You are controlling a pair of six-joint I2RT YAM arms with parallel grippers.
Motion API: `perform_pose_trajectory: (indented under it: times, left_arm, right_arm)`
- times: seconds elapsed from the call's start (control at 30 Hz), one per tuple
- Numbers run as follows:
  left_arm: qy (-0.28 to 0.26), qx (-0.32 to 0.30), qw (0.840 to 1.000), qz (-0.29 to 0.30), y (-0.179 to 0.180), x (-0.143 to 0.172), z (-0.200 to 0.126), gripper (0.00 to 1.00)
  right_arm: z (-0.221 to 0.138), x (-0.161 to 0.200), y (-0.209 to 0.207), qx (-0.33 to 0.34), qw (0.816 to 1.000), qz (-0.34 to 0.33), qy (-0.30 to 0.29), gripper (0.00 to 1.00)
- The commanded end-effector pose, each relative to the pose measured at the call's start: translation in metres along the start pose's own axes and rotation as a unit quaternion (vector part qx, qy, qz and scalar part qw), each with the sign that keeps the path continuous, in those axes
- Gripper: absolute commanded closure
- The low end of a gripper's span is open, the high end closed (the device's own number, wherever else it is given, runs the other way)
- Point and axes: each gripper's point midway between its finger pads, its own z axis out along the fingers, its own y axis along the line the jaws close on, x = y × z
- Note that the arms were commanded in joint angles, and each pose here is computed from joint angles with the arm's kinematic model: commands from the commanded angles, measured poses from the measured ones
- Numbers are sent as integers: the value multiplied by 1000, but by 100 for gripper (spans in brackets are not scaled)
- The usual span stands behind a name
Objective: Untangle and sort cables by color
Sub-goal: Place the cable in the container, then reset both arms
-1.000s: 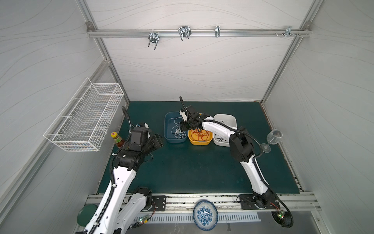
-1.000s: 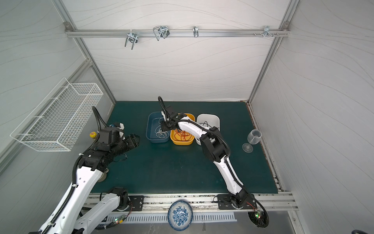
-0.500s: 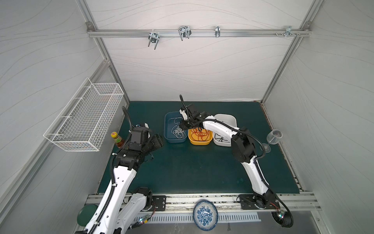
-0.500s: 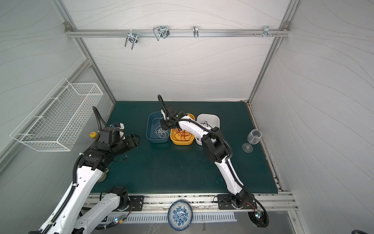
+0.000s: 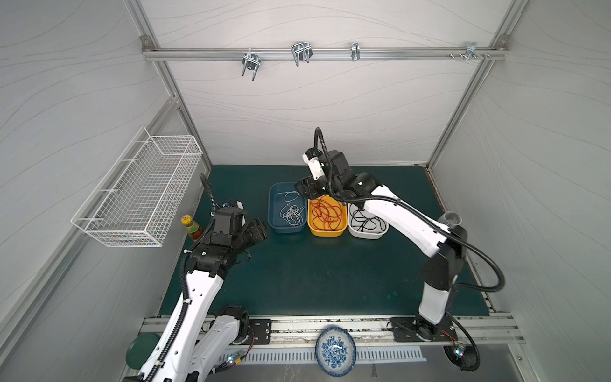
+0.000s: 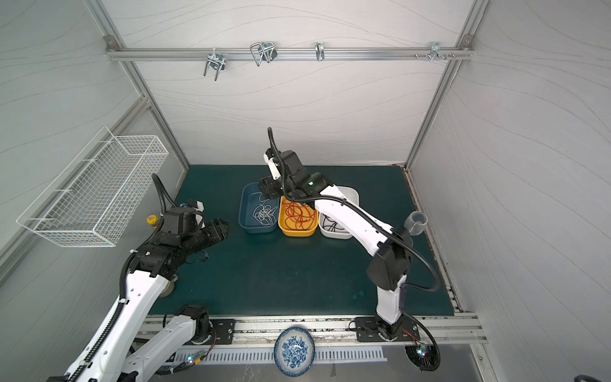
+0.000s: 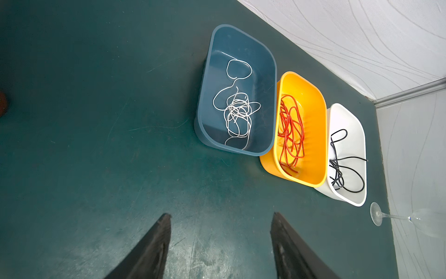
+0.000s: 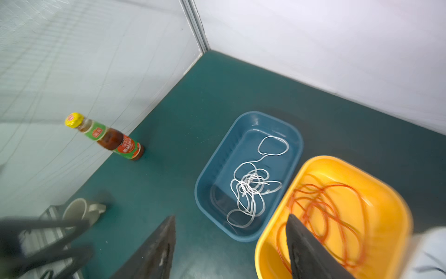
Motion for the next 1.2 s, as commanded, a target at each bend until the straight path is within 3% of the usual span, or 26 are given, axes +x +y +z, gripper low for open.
perform_pose_trajectory:
  times: [0.0, 0.07, 0.4, 0.47, 0.57, 0.63, 0.73, 0.83, 0.93, 1.07, 1.17]
  left_arm:
    - [-19, 14, 1000, 1, -7, -11, -2, 32]
    - [-22, 14, 1000, 0, -7, -11, -2, 32]
    - [-39, -2, 999, -16, -2, -17, -4, 30]
    - [-55, -29, 998, -25, 10, -20, -2, 20]
    - [-86, -96, 991, -37, 34, -28, -4, 18]
    - [-112, -124, 985, -40, 44, -35, -10, 17]
    - [-158, -141, 976, -52, 53, -44, -15, 1]
    - [-183, -109, 975, -58, 49, -44, -8, 1]
    - [-202, -74, 976, -24, 41, -44, -4, 1]
    - [-181, -113, 977, 10, 51, -40, 5, 1]
    - [-198, -129, 971, 24, 57, -43, 5, 1]
  right_arm:
    - [-38, -1, -10, 31, 999, -23, -33, 14]
    - [-62, 6, -19, 46, 998, -24, -44, 1]
    - [-162, 86, -92, 176, 982, -12, -64, 1]
    - [-185, 102, -116, 228, 971, 6, -77, 1]
    - [-219, 126, -153, 308, 944, 50, -105, 1]
    - [-229, 140, -166, 323, 936, 57, -127, 1]
    - [-236, 158, -179, 329, 928, 67, -164, 1]
    - [-242, 170, -193, 348, 915, 91, -184, 1]
    - [-234, 181, -203, 357, 914, 101, -166, 1]
    - [-220, 185, -213, 364, 915, 98, -145, 1]
    - [-214, 182, -224, 381, 910, 84, -139, 1]
